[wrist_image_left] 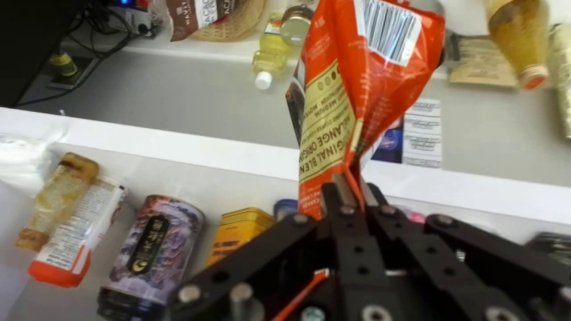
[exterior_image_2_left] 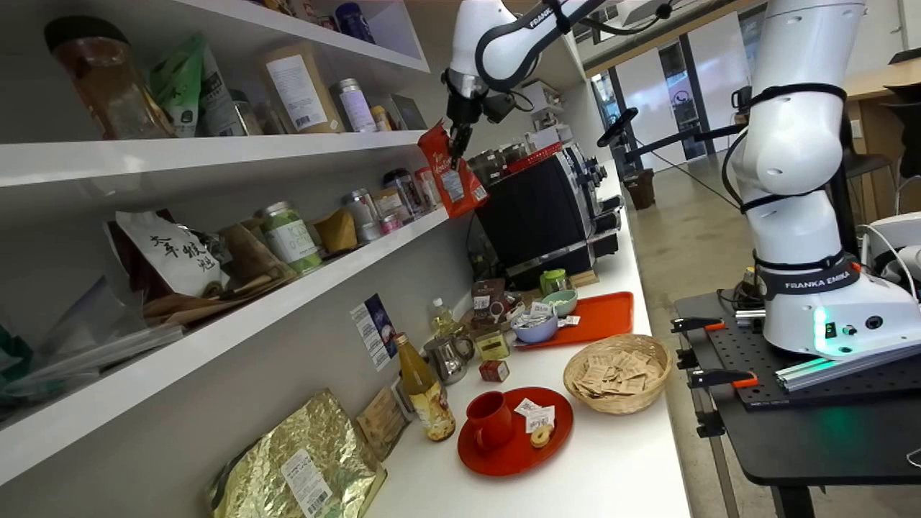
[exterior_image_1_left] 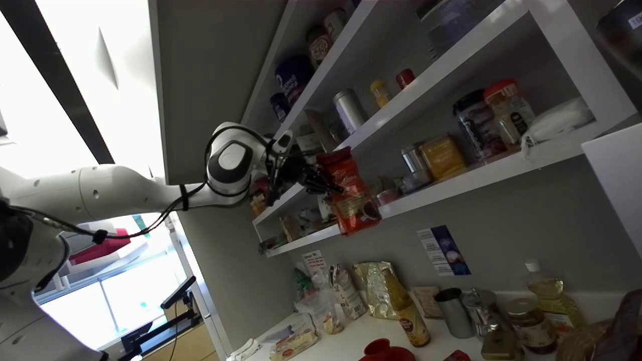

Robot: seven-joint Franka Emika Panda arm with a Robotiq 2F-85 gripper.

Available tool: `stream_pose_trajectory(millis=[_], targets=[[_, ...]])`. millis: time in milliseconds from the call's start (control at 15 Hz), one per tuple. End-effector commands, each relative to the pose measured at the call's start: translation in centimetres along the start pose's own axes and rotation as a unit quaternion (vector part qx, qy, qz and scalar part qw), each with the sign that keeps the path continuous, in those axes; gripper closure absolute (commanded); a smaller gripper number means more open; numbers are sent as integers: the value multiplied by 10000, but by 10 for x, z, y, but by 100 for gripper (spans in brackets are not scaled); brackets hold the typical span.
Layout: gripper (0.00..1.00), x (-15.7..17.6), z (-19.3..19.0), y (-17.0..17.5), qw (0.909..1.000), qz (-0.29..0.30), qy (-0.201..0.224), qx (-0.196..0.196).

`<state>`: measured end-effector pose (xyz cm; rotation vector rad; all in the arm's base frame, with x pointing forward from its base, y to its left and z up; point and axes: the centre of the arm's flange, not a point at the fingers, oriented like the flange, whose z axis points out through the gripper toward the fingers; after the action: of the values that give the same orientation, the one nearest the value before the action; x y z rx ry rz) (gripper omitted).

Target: Put the orange packet on the counter.

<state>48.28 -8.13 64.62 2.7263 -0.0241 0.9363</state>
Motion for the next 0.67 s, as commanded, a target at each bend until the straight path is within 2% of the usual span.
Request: stream_pose_trajectory(millis=[0,267,467,600], targets=[[100,-29,-16,-54,9954,-657,-171,675],[100,-42,-6,-134,9778,-1530,-356,1385],[100,-52,10,-201,9566,-2186,-569,1840],[100,-62,21,-247,9393,-2634,-671,2095]])
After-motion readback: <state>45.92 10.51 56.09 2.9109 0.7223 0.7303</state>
